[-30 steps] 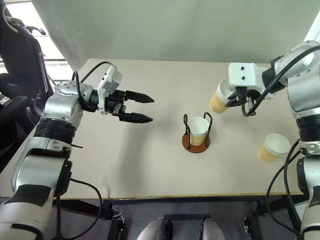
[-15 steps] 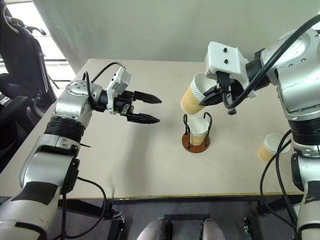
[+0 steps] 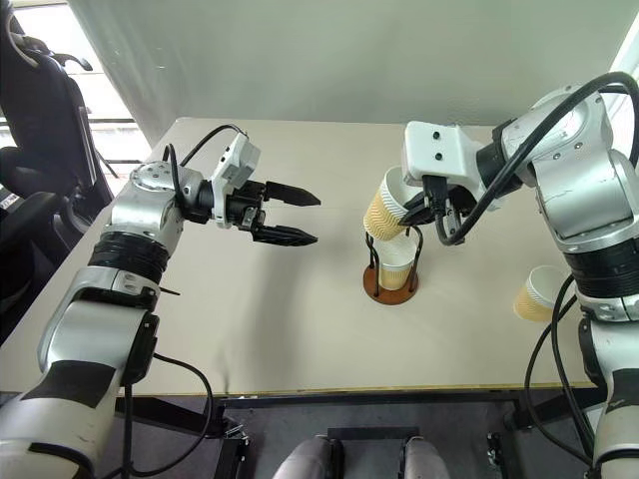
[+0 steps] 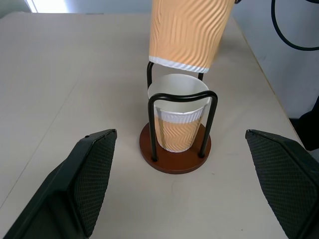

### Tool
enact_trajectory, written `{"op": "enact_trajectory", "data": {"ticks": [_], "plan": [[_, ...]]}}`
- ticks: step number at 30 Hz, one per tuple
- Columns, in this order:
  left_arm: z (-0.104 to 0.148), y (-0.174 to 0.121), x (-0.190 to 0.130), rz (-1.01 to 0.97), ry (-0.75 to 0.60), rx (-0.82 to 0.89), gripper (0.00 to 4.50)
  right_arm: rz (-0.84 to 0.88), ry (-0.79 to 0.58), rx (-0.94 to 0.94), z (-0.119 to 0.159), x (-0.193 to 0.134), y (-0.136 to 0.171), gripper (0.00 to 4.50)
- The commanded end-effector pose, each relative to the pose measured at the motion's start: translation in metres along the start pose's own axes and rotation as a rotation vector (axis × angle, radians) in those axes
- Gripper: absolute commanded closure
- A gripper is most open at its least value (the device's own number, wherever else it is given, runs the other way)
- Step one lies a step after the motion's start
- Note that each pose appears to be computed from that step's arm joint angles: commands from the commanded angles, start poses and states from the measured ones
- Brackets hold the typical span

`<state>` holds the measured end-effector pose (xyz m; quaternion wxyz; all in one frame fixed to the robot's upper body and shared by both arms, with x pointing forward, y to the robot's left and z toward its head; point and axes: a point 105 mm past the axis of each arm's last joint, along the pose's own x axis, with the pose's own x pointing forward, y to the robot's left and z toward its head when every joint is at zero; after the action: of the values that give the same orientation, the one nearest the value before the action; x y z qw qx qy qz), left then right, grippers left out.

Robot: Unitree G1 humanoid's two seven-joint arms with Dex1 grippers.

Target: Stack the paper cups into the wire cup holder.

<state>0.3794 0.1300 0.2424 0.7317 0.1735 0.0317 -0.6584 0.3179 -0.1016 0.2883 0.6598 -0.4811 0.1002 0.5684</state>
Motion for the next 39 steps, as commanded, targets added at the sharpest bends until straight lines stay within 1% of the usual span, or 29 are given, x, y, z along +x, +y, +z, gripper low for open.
{"op": "enact_trajectory", "data": {"ticks": [1, 9, 23, 28, 39], "plan": [[0.012, -0.001, -0.007, -0.016, -0.017, 0.052, 0.05, -0.018, 0.008, -0.039, 0.004, -0.003, -0.001, 4.45], [0.01, -0.003, -0.006, -0.021, -0.019, 0.051, 0.05, 0.019, 0.024, -0.058, 0.003, 0.004, 0.004, 4.45], [0.013, -0.006, -0.004, -0.034, -0.024, 0.053, 0.05, 0.025, 0.081, -0.065, -0.008, -0.003, 0.003, 4.45], [0.012, -0.006, -0.005, -0.032, -0.025, 0.053, 0.05, 0.032, 0.084, -0.07, -0.009, -0.003, 0.003, 4.45], [0.016, -0.006, -0.002, -0.036, -0.027, 0.059, 0.05, 0.06, 0.088, -0.112, -0.008, 0.01, 0.009, 4.45]]}}
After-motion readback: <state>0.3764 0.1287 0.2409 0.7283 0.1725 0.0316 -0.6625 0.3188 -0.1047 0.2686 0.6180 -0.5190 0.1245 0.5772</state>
